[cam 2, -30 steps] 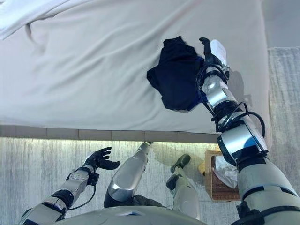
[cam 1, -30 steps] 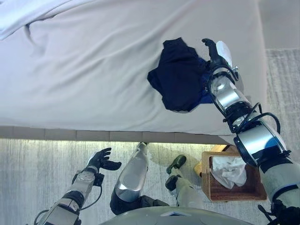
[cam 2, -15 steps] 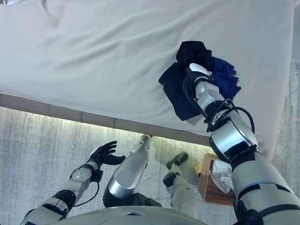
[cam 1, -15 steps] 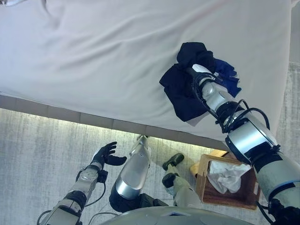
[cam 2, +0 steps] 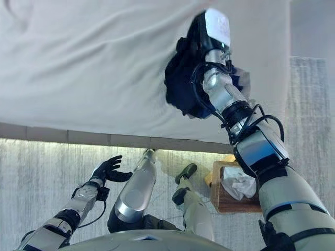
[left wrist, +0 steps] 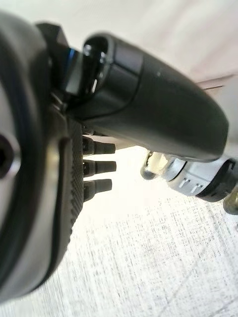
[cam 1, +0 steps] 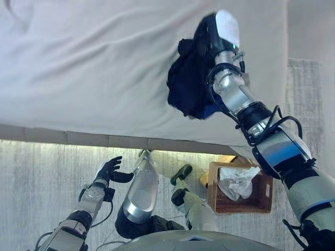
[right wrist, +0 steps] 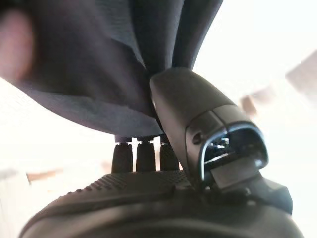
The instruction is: Pick up the clothes from the bed and place them into the basket
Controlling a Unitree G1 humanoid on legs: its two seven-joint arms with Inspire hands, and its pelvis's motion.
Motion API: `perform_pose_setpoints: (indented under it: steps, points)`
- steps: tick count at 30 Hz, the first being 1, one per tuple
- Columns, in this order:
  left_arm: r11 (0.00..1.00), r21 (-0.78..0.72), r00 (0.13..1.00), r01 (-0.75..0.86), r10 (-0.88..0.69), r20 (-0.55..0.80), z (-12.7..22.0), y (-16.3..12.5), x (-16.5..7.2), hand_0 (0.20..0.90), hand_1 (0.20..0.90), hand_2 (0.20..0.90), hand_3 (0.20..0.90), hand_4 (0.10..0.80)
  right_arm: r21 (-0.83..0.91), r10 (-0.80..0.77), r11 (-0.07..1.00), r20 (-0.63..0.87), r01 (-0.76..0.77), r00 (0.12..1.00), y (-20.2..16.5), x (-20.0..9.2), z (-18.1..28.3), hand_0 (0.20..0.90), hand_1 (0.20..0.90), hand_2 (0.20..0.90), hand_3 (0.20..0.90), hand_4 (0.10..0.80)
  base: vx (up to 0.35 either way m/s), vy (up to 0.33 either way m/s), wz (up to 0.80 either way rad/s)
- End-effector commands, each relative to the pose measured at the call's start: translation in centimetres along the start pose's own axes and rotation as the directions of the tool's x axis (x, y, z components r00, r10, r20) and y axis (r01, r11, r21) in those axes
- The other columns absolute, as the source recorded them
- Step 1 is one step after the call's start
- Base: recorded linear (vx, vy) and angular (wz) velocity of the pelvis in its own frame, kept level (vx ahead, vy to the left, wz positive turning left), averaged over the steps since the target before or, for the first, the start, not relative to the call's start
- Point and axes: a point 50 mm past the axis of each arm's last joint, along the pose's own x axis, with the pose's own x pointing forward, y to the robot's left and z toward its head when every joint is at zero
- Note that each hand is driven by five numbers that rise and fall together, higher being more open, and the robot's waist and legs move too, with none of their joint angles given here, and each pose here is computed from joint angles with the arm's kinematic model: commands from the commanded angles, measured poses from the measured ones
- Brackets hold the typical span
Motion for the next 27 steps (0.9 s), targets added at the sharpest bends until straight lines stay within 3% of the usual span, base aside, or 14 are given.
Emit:
perform_pose_setpoints:
  steps: [1,10,17,21,27]
  points:
    - [0.998,0.061,0.993,0.025,-0.018,-0.119,-4.8,-0.8,-1.9,0.900,0.900,0.900,0.900,0.800,0.047,-0.422,0.905,0.224,0.423,0.878,-8.7,1.8,2.4,0.300,0.300,0.300,0.200,0.100,0.027,-0.027,-0.22]
    - [0.989,0.129,0.977,0.068,-0.040,-0.208,-5.8,-1.1,-2.0,0.900,0.900,0.900,0.900,0.800,0.010,-0.537,0.832,0.265,0.554,0.801,-14.4,-0.3,0.5,0.300,0.300,0.300,0.200,0.100,0.048,-0.032,-0.40]
    - [0.983,0.129,0.968,0.133,-0.101,-0.231,-5.3,-2.9,-1.7,0.900,0.900,0.900,0.900,0.800,-0.010,-0.598,0.781,0.274,0.624,0.753,-18.3,-0.5,-0.9,0.300,0.300,0.300,0.200,0.100,0.023,-0.041,-0.42]
    - [0.977,0.119,0.959,0.176,-0.143,-0.244,-5.5,-4.0,-1.8,0.900,0.900,0.900,0.900,0.800,-0.070,-0.553,0.815,0.205,0.576,0.807,-20.0,0.0,-2.4,0.300,0.300,0.300,0.200,0.100,0.016,-0.082,-0.31]
    - [0.974,0.114,0.943,0.197,-0.156,-0.294,-6.8,-4.7,-2.5,0.900,0.900,0.900,0.900,0.800,-0.091,-0.421,0.901,0.043,0.424,0.906,-19.6,0.0,-5.5,0.300,0.300,0.300,0.200,0.100,-0.005,-0.090,-0.22]
